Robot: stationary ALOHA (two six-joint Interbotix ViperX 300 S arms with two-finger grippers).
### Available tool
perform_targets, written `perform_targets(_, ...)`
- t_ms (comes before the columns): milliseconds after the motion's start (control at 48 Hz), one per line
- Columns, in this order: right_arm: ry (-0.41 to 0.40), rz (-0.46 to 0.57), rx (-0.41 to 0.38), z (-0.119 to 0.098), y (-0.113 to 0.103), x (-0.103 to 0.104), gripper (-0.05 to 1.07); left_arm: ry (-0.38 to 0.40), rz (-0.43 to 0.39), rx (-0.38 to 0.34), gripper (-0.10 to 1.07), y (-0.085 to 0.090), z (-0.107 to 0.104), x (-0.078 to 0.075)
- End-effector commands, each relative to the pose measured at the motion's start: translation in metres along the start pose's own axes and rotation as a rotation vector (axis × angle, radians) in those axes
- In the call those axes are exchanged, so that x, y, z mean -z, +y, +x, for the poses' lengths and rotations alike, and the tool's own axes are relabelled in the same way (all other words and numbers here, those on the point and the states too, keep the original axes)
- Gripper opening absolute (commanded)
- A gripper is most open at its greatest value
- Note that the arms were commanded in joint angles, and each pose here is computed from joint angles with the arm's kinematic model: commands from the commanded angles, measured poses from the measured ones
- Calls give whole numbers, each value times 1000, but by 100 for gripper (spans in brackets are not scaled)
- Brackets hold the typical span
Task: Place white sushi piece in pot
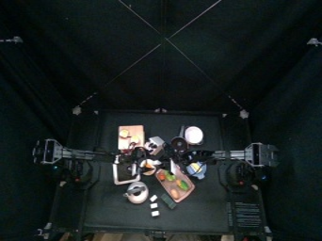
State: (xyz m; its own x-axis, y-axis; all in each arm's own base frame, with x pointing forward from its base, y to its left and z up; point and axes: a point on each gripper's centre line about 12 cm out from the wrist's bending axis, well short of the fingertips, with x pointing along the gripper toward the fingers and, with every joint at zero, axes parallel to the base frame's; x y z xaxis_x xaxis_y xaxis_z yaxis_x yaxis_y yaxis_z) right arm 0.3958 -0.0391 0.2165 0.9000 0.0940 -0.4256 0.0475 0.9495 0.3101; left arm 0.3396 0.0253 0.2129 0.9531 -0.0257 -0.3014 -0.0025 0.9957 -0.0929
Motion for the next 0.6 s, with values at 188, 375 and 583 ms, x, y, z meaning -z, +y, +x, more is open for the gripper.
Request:
perform_targets(188,-45,64,76,-36,-19,-1,63,-27,-7,-4,94,1,-4,-6)
perform_targets(375,-66,244,297,-76,-61,16,64,-22,-4,-2,94,0,-4,-5)
perform_targets(583,-44,520,609,-113,-107,40,64,-24,-4,-2,94,0,-3,-5)
